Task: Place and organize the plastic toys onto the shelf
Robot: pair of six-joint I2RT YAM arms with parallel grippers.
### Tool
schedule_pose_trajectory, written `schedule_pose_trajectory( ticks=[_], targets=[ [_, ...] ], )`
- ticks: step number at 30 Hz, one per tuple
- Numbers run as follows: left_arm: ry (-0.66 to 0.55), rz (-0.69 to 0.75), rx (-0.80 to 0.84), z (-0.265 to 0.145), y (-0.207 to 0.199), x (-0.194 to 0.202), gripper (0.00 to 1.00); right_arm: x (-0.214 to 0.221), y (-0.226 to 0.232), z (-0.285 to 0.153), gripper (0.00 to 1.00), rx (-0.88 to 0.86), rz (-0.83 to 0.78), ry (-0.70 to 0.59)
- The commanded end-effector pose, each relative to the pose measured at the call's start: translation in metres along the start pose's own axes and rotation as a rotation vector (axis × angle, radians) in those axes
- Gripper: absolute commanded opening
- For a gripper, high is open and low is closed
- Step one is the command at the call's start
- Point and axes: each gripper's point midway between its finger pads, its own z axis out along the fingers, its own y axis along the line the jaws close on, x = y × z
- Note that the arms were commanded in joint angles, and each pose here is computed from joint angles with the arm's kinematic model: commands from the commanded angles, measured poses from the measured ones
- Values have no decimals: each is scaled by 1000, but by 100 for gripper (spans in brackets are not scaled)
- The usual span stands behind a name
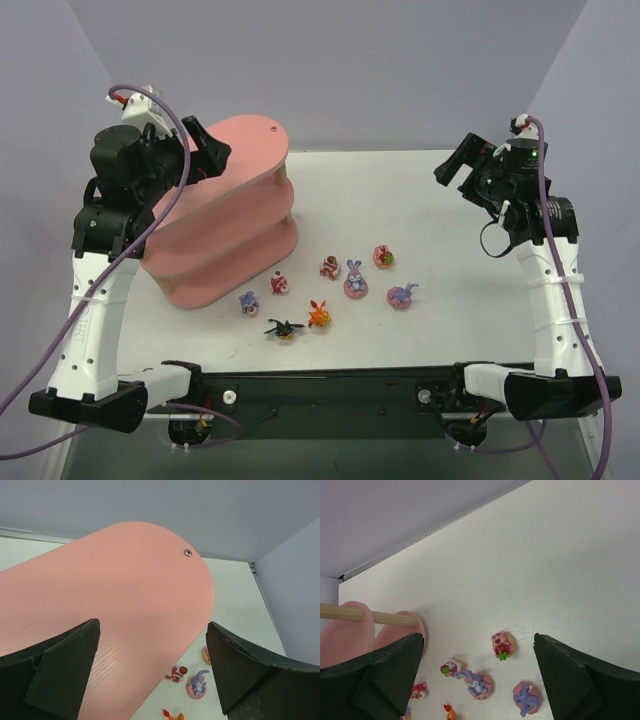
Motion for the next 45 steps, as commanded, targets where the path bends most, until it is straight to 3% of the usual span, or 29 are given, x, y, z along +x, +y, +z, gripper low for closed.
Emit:
schedule_pose_trajectory(
  ticks=[1,8,10,12,19,24,28,31,39,45],
  targets=[
    [-53,-9,89,-13,-19,-18,97,3,3,-18,100,-27,-14,-9],
    [-34,-26,174,-19,-32,-7,97,25,-13,-22,100,14,-12,37],
    [-54,-178,185,-24,-40,-12,97,28,-15,-24,100,24,-11,46],
    [-52,-237,231,-35,-55,-14,97,31,-18,-29,100,34,-17,52],
    [-5,-131,403,-37,-105,-5,97,44,-11,-42,100,-36,-57,87],
    [108,-47,564,-28,-126,25,97,69,-4,-46,100,-119,-72,162],
    [249,-149,680,-17,-135,67,97,102,4,-45,100,-190,-156,252],
    [271,-209,750,-16,-144,72,97,123,11,-44,100,-203,-266,284],
    [223,-55,627,-12,-143,60,97,215,48,-40,95,-306,-572,434],
    [190,-2,581,-16,-137,48,97,243,49,-13,90,-232,-536,452]
  ],
)
